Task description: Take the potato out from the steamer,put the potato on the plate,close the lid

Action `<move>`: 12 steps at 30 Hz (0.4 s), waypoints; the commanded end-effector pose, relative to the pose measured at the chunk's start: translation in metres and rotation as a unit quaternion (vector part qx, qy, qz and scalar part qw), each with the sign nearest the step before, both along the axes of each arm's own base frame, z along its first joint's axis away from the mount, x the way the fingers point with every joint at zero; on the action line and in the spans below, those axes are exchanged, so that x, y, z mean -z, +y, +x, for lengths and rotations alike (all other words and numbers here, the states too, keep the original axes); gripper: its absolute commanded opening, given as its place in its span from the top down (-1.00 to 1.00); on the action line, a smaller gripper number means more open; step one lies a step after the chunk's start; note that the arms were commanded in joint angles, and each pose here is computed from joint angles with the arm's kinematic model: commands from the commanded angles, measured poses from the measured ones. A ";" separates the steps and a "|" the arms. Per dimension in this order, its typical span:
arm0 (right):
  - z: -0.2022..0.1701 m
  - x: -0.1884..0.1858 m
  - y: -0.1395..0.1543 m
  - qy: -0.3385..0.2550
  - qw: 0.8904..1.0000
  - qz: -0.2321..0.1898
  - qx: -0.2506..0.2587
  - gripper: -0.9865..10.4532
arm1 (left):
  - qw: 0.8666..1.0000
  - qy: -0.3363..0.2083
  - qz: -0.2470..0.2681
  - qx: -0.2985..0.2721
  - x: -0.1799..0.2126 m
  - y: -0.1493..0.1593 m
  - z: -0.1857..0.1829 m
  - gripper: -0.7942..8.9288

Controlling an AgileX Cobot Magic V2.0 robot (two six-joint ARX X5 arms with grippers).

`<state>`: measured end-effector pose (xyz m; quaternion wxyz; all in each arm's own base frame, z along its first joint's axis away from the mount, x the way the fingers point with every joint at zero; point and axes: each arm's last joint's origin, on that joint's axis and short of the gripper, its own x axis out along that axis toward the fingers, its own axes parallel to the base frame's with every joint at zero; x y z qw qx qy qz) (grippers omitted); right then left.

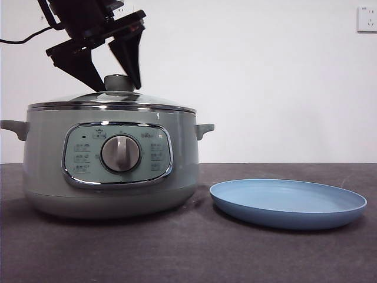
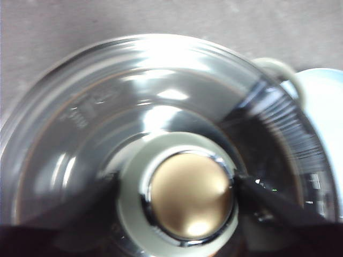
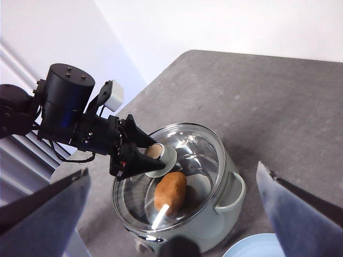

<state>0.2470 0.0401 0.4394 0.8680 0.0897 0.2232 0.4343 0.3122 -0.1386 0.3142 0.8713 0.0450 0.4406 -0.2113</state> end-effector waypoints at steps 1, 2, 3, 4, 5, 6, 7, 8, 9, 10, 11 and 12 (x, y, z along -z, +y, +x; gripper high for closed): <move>-0.001 0.000 0.000 0.002 1.000 -0.002 -0.003 -0.27 | 1.000 0.005 0.007 0.015 0.003 -0.002 0.000 0.85; -0.002 0.000 0.000 0.005 1.000 -0.002 -0.003 -0.27 | 1.000 0.004 0.008 0.019 0.003 -0.003 -0.001 0.85; -0.002 0.001 0.000 0.008 1.000 -0.002 -0.003 -0.27 | 1.000 0.004 0.008 0.020 0.003 -0.004 -0.001 0.85; -0.002 0.001 0.000 0.010 1.000 -0.002 -0.003 -0.27 | 1.000 0.004 0.007 0.021 0.003 -0.004 -0.001 0.85; -0.002 0.001 0.000 0.012 1.000 -0.002 -0.003 -0.27 | 1.000 0.003 0.007 0.021 0.003 -0.004 -0.001 0.85; -0.002 0.001 0.000 0.012 1.000 -0.002 -0.003 -0.27 | 1.000 0.004 0.007 0.021 0.003 -0.004 -0.001 0.85; -0.002 0.001 0.000 0.012 1.000 -0.002 -0.003 -0.27 | 1.000 0.003 0.006 0.022 0.003 -0.004 -0.001 0.85; -0.002 0.001 0.000 0.012 1.000 -0.003 -0.003 -0.27 | 1.000 0.003 0.006 0.022 0.002 -0.004 -0.001 0.85; -0.002 0.001 0.000 0.012 1.000 -0.002 -0.002 -0.27 | 1.000 0.002 0.005 0.022 0.001 -0.004 -0.001 0.85; -0.002 0.001 0.000 0.012 1.000 -0.002 -0.002 -0.27 | 1.000 0.000 0.005 0.022 -0.001 -0.004 -0.001 0.85; -0.002 0.001 0.000 0.013 1.000 -0.002 -0.002 -0.27 | 1.000 -0.003 0.003 0.021 -0.004 -0.004 0.000 0.85; -0.002 0.001 0.000 0.015 1.000 0.000 -0.003 -0.27 | 1.000 -0.008 0.002 0.022 -0.008 -0.004 0.000 0.85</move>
